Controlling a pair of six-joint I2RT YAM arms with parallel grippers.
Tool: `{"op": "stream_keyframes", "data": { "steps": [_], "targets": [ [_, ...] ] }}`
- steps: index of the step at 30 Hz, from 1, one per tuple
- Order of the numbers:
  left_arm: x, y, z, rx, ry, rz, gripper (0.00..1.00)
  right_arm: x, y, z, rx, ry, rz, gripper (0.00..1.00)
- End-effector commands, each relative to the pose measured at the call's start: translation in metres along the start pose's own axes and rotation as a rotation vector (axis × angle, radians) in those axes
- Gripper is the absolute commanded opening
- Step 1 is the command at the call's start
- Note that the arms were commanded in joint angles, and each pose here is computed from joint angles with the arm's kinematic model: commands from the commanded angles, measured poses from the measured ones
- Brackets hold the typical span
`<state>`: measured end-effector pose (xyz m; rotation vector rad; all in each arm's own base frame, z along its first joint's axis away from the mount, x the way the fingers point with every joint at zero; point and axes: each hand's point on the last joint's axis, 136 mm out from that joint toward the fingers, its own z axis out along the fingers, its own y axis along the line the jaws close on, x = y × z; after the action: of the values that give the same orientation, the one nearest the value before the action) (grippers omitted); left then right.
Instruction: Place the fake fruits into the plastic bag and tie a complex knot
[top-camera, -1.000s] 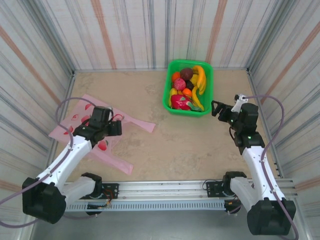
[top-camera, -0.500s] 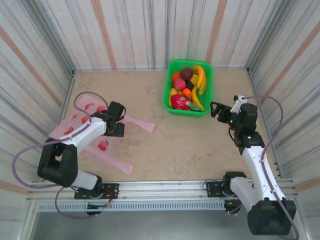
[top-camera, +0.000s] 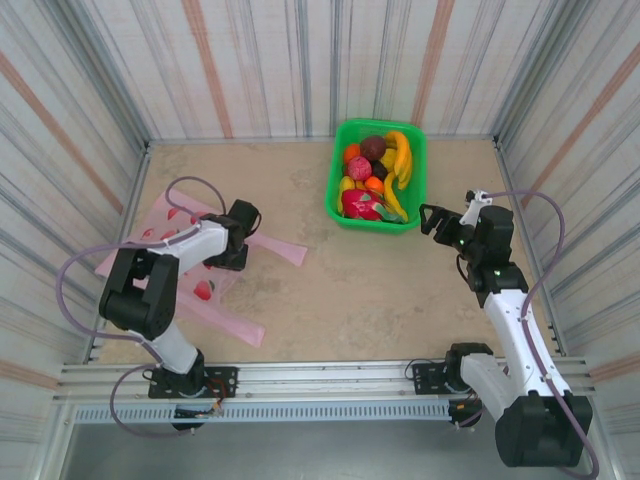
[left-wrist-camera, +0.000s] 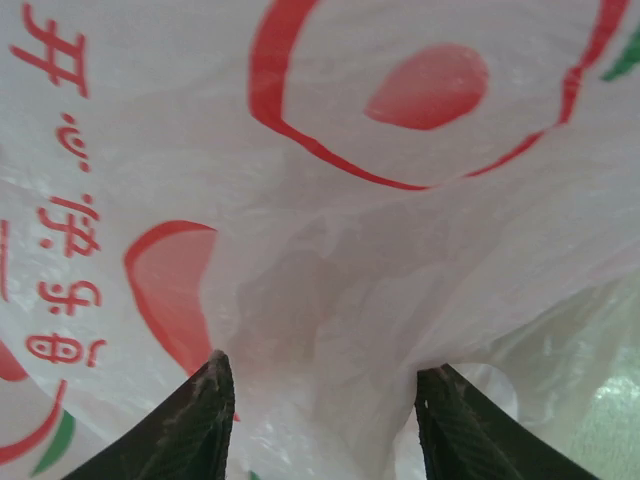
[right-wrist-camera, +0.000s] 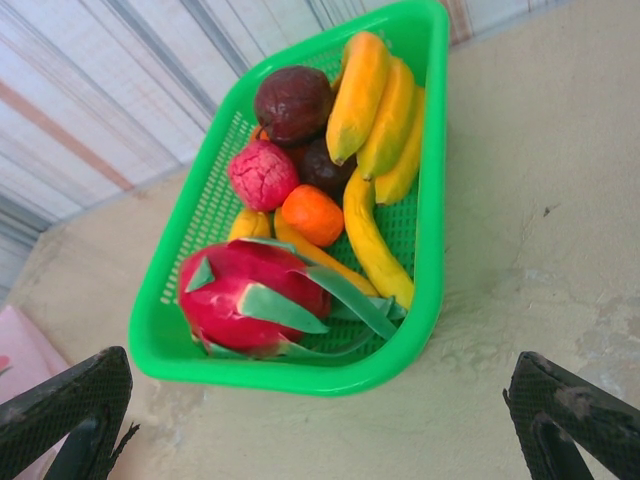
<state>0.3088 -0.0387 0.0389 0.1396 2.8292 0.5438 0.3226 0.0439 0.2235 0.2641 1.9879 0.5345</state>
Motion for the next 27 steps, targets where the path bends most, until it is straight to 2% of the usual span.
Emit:
{"op": "stream_keyframes", "data": {
  "steps": [1,5,6,10,13,18,22,27],
  "targets": [
    [-0.007,0.003,-0.001,-0.037,-0.016,0.009,0.38,-0.011,0.009,-0.002,-0.025,-0.025,-0.025,0.99],
    [-0.009,0.004,-0.007,-0.018,-0.033,0.011,0.06,-0.011,0.012,-0.004,-0.034,-0.028,-0.029,0.99],
    [-0.010,0.005,-0.011,-0.012,-0.041,0.009,0.01,-0.012,0.012,-0.005,-0.038,-0.030,-0.030,0.99],
    [-0.017,0.015,-0.044,0.036,-0.084,0.004,0.00,-0.010,0.019,-0.007,-0.070,-0.026,-0.034,0.99],
    [-0.025,0.027,-0.082,0.083,-0.120,-0.016,0.00,-0.007,0.030,-0.007,-0.121,-0.015,-0.038,0.99],
    [-0.034,0.050,-0.145,0.210,-0.136,-0.126,0.00,0.009,0.057,-0.003,-0.242,0.006,-0.055,0.99],
    [-0.038,0.057,-0.186,0.318,-0.156,-0.179,0.00,0.032,0.089,0.000,-0.372,0.011,-0.061,0.99],
    [-0.045,0.040,-0.218,0.511,-0.148,-0.206,0.00,0.067,0.146,0.009,-0.544,0.028,-0.070,0.99]
  ]
}}
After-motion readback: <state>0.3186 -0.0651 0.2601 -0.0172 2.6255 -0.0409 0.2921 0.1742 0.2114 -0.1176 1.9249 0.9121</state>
